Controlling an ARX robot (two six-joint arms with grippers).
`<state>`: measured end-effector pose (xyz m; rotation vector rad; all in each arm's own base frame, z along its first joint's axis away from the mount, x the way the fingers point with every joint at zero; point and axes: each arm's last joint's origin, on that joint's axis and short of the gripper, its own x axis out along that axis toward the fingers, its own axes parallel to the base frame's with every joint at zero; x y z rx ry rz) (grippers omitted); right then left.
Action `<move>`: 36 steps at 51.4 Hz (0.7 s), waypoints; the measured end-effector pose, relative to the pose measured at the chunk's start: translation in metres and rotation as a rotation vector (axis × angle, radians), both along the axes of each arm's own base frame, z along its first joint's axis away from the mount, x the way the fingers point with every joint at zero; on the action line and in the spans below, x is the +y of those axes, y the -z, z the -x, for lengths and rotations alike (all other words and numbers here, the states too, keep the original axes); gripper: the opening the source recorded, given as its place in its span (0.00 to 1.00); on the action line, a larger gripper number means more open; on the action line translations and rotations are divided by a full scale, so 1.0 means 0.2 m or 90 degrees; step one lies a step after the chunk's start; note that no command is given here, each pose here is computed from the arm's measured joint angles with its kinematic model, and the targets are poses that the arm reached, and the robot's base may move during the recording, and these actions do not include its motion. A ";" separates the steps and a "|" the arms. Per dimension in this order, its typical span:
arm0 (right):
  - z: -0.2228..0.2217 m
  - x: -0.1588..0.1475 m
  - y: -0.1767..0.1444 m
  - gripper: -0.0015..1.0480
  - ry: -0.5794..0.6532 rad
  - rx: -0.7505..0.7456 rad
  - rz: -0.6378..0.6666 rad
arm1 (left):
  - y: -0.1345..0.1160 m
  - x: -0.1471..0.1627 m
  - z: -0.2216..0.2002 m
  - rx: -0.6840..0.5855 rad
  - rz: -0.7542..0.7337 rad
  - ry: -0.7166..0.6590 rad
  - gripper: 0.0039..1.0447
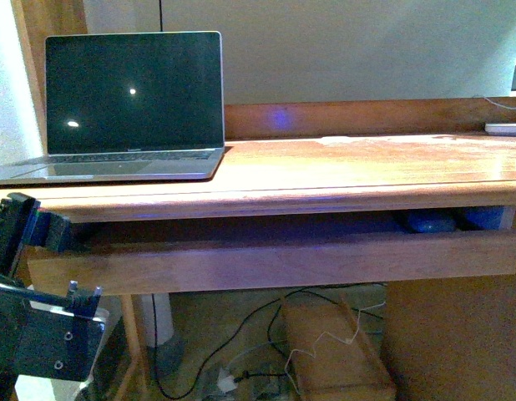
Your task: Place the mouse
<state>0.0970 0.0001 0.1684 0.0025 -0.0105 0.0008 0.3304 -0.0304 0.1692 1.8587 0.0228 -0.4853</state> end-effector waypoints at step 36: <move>0.00 0.00 0.00 0.93 0.000 0.000 0.000 | 0.07 0.06 -0.11 -0.044 0.119 -0.062 0.93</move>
